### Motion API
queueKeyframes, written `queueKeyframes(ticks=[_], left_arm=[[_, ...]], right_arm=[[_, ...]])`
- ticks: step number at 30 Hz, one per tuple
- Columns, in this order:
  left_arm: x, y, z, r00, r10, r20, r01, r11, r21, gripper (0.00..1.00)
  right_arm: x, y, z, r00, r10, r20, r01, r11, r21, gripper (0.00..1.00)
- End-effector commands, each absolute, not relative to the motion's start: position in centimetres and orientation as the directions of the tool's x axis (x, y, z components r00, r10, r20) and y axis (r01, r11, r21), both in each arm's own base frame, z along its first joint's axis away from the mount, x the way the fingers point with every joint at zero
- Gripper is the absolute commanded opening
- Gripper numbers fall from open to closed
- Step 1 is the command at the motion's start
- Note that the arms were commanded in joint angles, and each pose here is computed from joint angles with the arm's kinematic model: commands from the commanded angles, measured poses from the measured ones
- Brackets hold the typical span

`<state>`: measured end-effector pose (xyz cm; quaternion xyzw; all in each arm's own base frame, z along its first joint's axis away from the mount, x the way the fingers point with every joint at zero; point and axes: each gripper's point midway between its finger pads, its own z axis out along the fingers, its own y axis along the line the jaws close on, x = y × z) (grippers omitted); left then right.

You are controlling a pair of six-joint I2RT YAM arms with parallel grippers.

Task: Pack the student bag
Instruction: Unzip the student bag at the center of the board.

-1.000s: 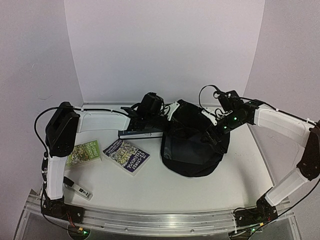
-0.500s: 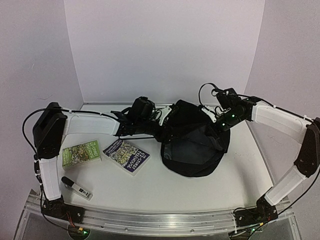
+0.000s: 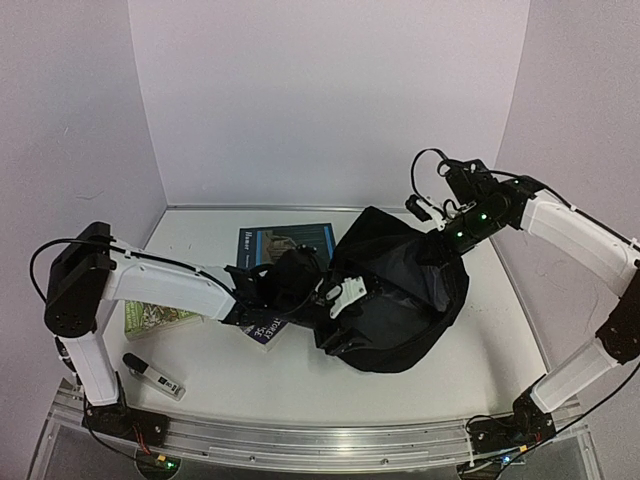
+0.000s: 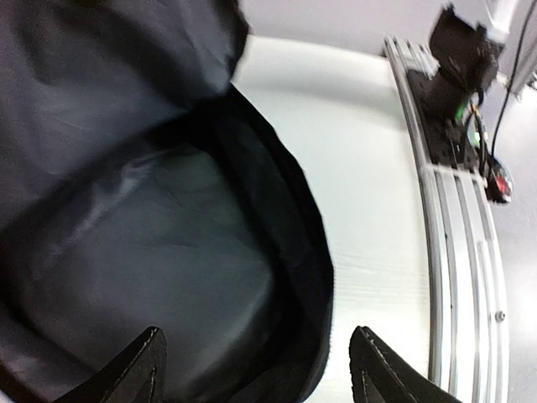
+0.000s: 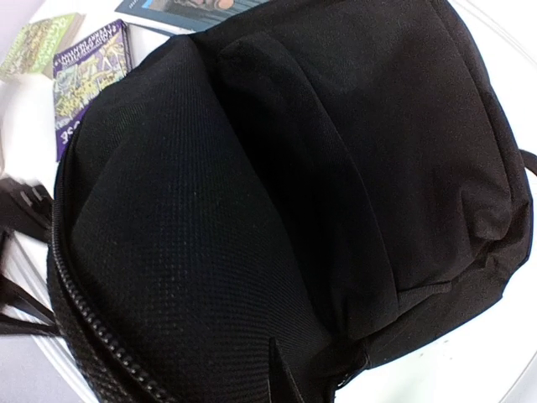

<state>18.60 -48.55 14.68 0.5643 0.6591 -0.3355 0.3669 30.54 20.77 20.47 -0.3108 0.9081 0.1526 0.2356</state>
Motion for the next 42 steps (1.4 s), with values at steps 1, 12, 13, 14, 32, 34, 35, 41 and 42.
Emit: queueKeyframes(ticks=[1, 12, 13, 14, 32, 34, 35, 41, 42], left_arm=[[18.4, -50.3, 13.5, -0.017, 0.508, -0.861, 0.992, 0.117, 0.049, 0.75], [14.4, -51.4, 6.3, 0.060, 0.690, -0.722, 0.997, -0.012, 0.072, 0.10], [14.2, -51.1, 5.9, 0.057, 0.698, -0.714, 0.998, -0.016, 0.064, 0.06], [13.9, -50.9, 5.6, 0.055, 0.706, -0.706, 0.998, -0.019, 0.059, 0.02], [12.0, -51.5, 6.3, 0.062, 0.693, -0.718, 0.997, -0.017, 0.069, 0.14], [12.1, -51.6, 6.7, 0.047, 0.686, -0.726, 0.998, 0.000, 0.064, 0.22], [12.3, -51.6, 7.0, 0.037, 0.681, -0.731, 0.998, 0.012, 0.062, 0.27], [15.0, -51.1, 10.8, -0.103, 0.598, -0.795, 0.990, 0.142, -0.021, 0.42], [15.9, -50.8, 12.1, -0.133, 0.558, -0.819, 0.985, 0.169, -0.045, 0.44]], right_arm=[[31.1, 22.0, 22.7, -0.686, -0.453, -0.569, -0.639, 0.750, 0.173, 0.00], [35.7, 19.5, 23.6, -0.629, -0.527, -0.572, -0.632, 0.774, -0.019, 0.00], [36.6, 18.9, 23.4, -0.630, -0.533, -0.565, -0.623, 0.781, -0.042, 0.00], [37.7, 18.1, 23.1, -0.631, -0.542, -0.555, -0.612, 0.788, -0.072, 0.00], [46.6, 11.1, 9.5, -0.821, -0.484, -0.303, -0.444, 0.875, -0.195, 0.65], [47.2, 10.2, 10.4, -0.819, -0.477, -0.319, -0.414, 0.876, -0.248, 0.75], [47.4, 9.9, 10.9, -0.817, -0.473, -0.331, -0.400, 0.877, -0.267, 0.77], [47.4, 11.2, 14.4, -0.779, -0.462, -0.424, -0.408, 0.887, -0.216, 0.80], [47.0, 11.9, 14.7, -0.772, -0.460, -0.439, -0.429, 0.886, -0.176, 0.82]])
